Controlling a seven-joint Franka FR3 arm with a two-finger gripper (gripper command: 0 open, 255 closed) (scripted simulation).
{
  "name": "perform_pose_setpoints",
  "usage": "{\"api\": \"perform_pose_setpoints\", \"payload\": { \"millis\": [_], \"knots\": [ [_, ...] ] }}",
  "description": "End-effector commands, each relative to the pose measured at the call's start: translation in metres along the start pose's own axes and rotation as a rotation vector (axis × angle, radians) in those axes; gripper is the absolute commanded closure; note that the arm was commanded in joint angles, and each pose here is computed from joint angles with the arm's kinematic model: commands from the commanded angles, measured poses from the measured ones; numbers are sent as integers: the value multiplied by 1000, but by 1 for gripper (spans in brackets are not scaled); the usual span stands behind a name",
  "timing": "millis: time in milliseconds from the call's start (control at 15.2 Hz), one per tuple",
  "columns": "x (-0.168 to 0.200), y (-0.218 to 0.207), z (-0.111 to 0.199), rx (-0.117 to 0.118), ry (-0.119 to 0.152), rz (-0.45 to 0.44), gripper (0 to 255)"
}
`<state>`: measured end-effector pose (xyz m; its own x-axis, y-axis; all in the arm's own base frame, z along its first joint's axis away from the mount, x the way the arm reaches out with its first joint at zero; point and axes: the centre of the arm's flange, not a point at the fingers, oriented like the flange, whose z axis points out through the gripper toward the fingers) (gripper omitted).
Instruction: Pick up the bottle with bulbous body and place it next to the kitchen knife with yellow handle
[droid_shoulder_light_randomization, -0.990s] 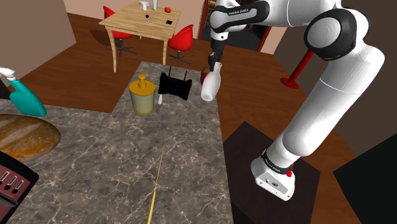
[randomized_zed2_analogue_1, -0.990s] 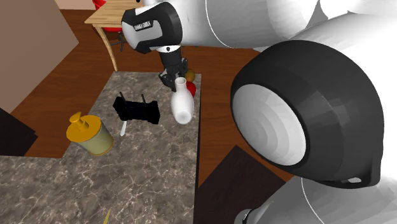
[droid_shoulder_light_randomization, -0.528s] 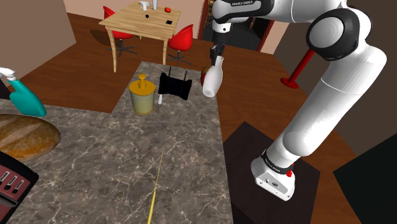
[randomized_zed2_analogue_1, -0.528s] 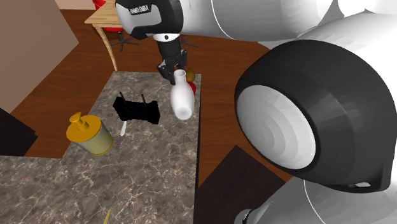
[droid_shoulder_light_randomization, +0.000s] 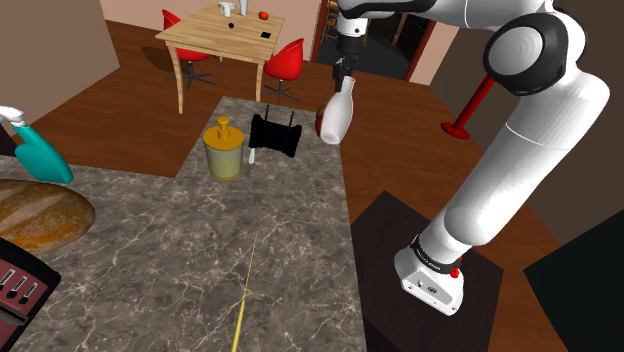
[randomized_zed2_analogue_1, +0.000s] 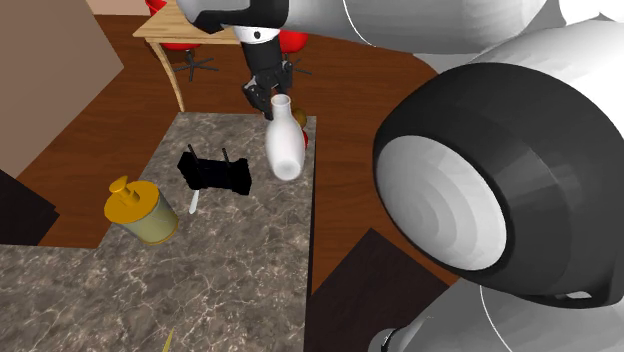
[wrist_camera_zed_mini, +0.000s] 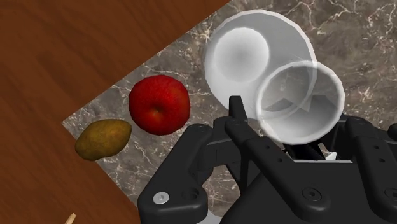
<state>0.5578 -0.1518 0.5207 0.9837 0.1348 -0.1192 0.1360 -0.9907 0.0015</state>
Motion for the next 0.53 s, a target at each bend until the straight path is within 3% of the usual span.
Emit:
{"api": "perform_pose_setpoints", "payload": {
  "millis": [0,132,462],
  "knots": [
    [-1,1,-11,0,0,0,255],
    [-2,1,-17,0,0,0,255],
    [-29,-54,-43,0,0,0,255]
  ]
}}
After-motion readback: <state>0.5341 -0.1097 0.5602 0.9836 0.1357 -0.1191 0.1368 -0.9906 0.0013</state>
